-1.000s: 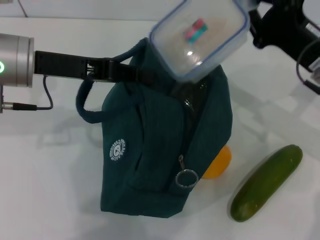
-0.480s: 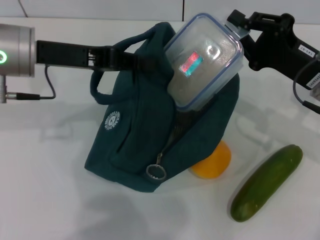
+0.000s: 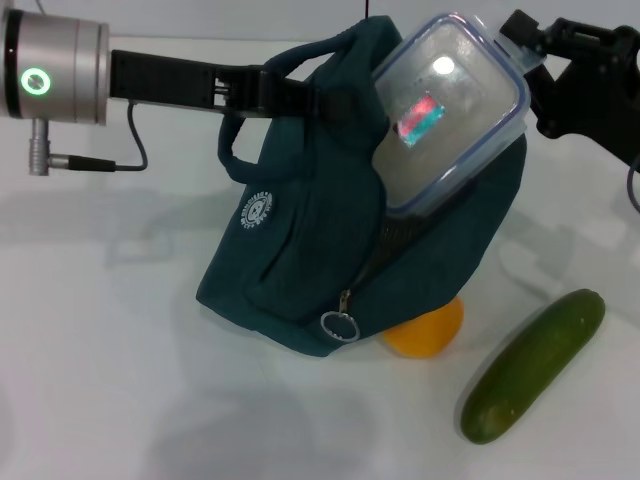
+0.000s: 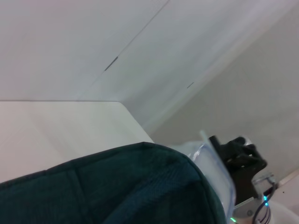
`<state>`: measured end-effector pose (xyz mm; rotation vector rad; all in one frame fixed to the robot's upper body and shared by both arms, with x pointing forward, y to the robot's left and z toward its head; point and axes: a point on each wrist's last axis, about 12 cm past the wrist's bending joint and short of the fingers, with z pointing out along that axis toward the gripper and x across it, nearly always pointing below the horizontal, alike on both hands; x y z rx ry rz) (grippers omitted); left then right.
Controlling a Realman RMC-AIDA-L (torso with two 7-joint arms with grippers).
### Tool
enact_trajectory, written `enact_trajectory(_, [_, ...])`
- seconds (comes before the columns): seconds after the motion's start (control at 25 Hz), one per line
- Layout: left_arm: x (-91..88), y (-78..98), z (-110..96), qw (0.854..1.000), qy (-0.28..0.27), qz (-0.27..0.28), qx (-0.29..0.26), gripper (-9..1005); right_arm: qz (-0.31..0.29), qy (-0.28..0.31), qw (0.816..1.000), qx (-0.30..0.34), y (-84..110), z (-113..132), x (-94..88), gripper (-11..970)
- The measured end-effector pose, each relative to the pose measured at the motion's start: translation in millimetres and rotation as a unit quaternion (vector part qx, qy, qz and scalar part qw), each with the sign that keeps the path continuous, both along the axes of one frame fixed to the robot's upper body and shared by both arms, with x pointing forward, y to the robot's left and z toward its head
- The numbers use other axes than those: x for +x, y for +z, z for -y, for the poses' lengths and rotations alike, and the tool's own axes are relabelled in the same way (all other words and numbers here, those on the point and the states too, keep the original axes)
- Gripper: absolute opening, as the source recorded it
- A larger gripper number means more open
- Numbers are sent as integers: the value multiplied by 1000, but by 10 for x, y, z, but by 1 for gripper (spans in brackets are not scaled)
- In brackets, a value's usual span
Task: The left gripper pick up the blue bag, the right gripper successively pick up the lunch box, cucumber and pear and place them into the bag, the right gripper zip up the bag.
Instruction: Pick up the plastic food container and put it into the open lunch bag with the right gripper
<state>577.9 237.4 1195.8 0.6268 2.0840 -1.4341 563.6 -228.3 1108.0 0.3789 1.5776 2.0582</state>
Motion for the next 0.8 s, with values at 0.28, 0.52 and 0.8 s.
enact_trajectory(0.28, [-4,-19,-10,1000,0,2,-14,70,-27,7,999,-46,-104,-94,43,108])
enact_trajectory(0.52, [-3,-77,-36,1000,2,-3,-15,70,-31,22,996,-84,-86,-255,167,109])
enact_trajectory(0.8, [3,-150,-109,1000,8,-10,-17,70,-12,37,995,-90,19,-365,248,110])
